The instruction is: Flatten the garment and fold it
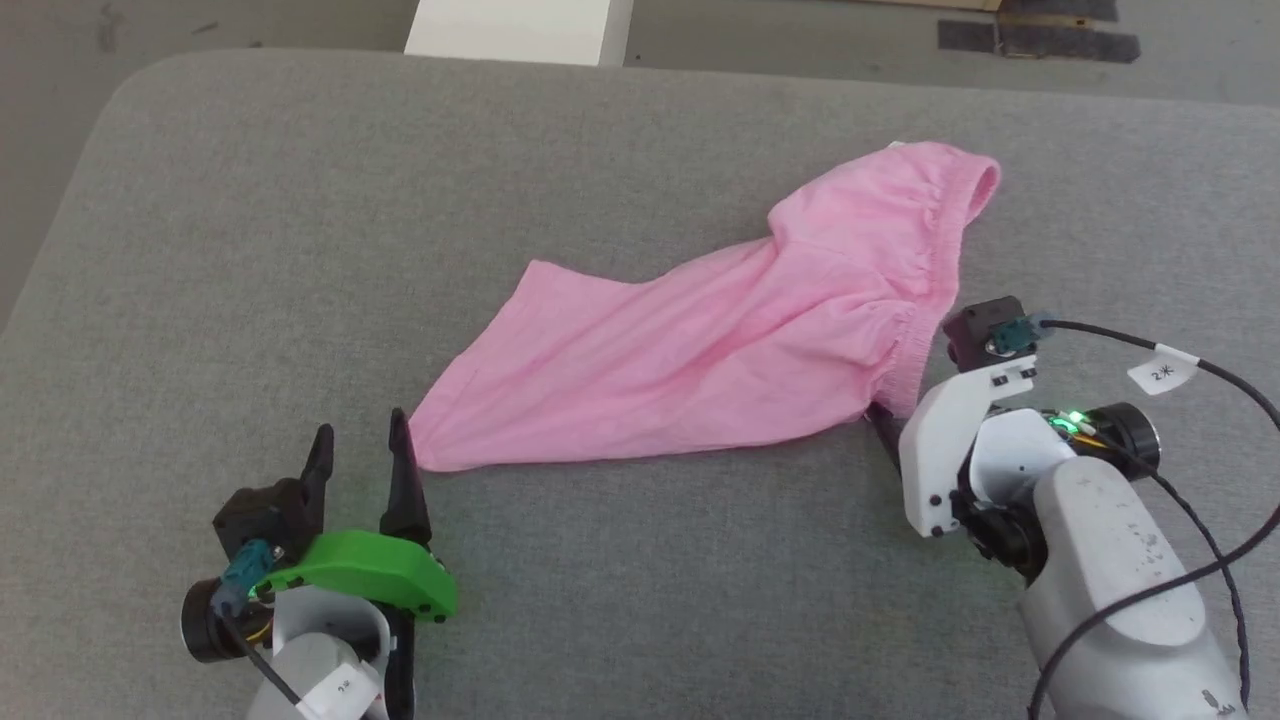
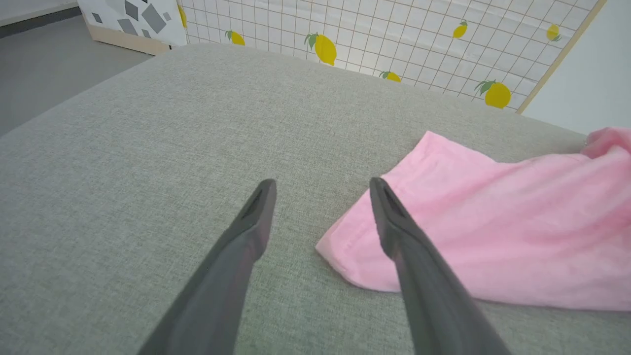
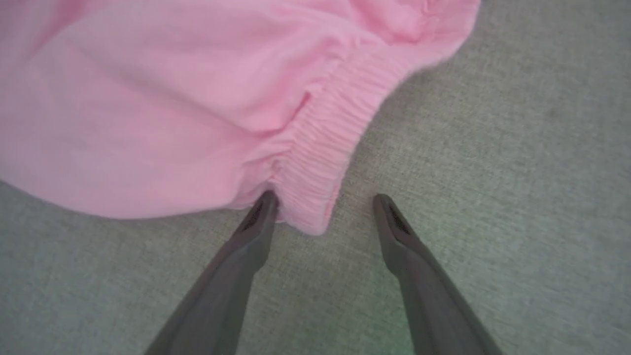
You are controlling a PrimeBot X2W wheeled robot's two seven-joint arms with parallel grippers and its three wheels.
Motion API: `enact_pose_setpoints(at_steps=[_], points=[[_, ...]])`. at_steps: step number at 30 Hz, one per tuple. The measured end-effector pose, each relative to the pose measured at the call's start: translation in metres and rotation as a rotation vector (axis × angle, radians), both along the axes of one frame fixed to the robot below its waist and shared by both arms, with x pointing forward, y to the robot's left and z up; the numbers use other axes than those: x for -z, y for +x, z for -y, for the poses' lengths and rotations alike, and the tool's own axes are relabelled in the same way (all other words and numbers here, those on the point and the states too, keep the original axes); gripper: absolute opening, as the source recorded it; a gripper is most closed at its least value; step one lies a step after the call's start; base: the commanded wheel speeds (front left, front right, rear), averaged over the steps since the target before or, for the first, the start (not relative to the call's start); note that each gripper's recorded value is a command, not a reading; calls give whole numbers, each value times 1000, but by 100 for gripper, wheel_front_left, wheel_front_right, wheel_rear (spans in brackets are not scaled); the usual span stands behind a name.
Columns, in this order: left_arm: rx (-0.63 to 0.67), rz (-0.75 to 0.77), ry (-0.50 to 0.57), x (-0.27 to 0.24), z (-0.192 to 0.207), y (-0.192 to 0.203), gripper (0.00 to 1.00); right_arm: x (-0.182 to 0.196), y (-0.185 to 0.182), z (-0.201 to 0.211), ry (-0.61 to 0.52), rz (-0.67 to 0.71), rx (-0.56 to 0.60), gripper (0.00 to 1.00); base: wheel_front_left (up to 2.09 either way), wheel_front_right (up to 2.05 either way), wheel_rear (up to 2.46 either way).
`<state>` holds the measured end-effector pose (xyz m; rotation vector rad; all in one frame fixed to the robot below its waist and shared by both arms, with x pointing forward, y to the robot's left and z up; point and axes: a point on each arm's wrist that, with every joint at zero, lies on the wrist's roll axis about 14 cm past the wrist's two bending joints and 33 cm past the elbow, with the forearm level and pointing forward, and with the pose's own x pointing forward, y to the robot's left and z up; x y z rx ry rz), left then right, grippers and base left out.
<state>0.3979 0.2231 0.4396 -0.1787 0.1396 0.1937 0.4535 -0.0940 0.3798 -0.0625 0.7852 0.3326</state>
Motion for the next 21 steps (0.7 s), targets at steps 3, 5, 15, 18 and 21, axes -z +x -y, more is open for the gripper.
enact_pose_setpoints(at_steps=[3, 5, 15, 18, 21], points=[[-3, -19, 0, 6, -1, -1, 100, 6, 4, -7, 0, -10, -20, 100, 0, 0, 0], [-7, -26, 0, 8, -2, -1, 100, 8, 7, -11, 6, -22, -27, 33, 0, 0, 0], [24, -66, -10, 8, 4, 2, 100, 0, 7, -20, 57, -13, -35, 0, 0, 0, 0], [68, -136, -25, 10, 12, 6, 100, -6, 6, -20, 69, 2, -32, 0, 0, 0, 0], [109, -273, -32, 22, 17, 8, 100, -7, 3, -19, 74, 7, -32, 0, 0, 0, 0]])
